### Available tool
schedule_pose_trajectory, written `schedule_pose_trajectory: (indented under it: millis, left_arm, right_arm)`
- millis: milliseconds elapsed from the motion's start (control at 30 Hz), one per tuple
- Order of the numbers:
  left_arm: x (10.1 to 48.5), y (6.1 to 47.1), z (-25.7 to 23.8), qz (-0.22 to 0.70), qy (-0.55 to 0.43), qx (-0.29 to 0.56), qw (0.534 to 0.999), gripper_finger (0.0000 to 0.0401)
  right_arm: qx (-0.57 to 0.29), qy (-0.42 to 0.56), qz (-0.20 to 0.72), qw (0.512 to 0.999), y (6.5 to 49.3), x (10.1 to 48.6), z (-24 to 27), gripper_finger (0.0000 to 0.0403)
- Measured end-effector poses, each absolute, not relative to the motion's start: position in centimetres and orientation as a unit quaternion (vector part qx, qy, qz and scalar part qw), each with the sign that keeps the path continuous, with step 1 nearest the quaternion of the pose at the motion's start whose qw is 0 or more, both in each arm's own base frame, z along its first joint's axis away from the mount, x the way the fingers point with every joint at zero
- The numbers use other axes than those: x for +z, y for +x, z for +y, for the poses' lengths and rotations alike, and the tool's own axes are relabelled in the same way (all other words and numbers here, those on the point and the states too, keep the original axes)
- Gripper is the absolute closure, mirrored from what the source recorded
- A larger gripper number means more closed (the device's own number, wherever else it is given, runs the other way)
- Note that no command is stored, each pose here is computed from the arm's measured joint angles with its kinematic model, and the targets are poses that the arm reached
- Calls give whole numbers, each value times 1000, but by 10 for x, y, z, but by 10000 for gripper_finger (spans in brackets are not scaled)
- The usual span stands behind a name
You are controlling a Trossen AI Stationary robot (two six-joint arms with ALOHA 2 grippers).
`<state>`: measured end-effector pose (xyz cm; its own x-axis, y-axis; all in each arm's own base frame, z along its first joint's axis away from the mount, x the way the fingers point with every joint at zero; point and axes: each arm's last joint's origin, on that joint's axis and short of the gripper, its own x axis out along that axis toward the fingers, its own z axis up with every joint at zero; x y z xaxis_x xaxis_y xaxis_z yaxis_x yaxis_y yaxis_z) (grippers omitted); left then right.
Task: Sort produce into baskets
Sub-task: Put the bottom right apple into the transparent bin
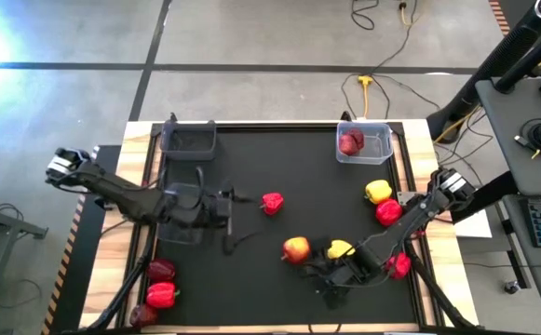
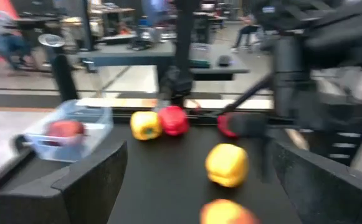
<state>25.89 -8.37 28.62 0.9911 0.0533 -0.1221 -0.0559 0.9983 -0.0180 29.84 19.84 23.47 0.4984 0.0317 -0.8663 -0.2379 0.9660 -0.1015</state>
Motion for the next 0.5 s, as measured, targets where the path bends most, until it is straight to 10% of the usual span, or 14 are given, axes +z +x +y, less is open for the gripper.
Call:
schedule_pose_trajectory:
  millis: [500]
  left_arm:
    - [288,211,-162,48,-17,10,999,23]
  right_arm:
    - [107,-138,553,815,325,208,145,33]
